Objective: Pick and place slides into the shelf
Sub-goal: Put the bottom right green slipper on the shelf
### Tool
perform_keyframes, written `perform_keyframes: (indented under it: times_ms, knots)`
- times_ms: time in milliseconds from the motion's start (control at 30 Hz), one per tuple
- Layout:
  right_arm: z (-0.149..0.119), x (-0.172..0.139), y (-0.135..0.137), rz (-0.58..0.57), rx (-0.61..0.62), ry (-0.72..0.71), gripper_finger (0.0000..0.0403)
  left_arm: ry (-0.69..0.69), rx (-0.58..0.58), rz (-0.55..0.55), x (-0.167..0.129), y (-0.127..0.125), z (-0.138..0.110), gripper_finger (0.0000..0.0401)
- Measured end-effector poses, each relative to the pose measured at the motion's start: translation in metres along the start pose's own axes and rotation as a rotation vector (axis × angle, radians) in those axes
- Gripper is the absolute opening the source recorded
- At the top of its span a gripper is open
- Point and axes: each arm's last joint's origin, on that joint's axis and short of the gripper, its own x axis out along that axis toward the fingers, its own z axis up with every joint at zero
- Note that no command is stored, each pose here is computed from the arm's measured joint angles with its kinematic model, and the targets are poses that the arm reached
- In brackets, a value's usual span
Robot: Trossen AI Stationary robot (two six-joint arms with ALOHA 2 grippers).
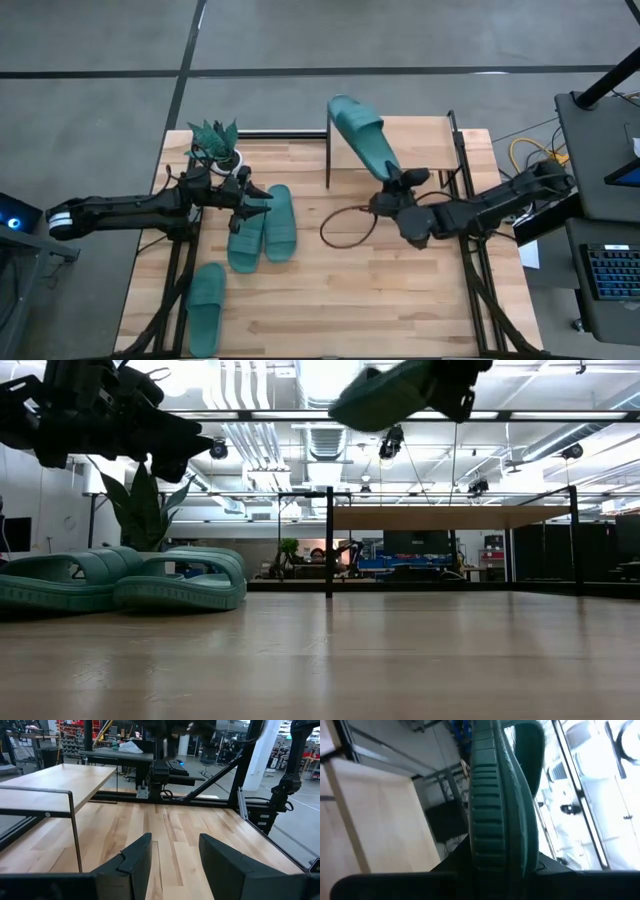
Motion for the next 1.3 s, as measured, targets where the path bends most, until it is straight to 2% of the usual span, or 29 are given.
perform_keyframes:
  times_ms: [100, 333, 400, 800, 1067, 1300]
  knots:
    - [-0.002, 0.012, 0.001, -0.030, 0.029, 0.056, 0.0058, -0.003, 0.002, 0.000, 0.000, 0.000, 0.000, 0.0149]
    - [-0.010, 0.027, -0.010, -0.052, 0.006, 0.111, 0.0058, -0.005, 0.003, 0.000, 0.000, 0.000, 0.000, 0.0149]
    - [-0.016, 0.029, -0.013, -0.054, -0.026, 0.122, 0.0058, -0.004, 0.002, 0.000, 0.000, 0.000, 0.000, 0.0149]
    - [-0.061, 0.038, -0.018, -0.077, -0.037, 0.184, 0.0058, -0.004, 0.001, 0.000, 0.000, 0.000, 0.000, 0.0149]
    - [-0.085, 0.031, 0.011, -0.064, -0.048, 0.160, 0.0058, -0.006, -0.001, 0.000, 0.000, 0.000, -0.001, 0.0149]
    - [-0.097, 0.019, 0.035, 0.037, -0.081, 0.072, 0.0058, -0.008, 0.000, -0.001, 0.000, 0.000, 0.000, 0.0149]
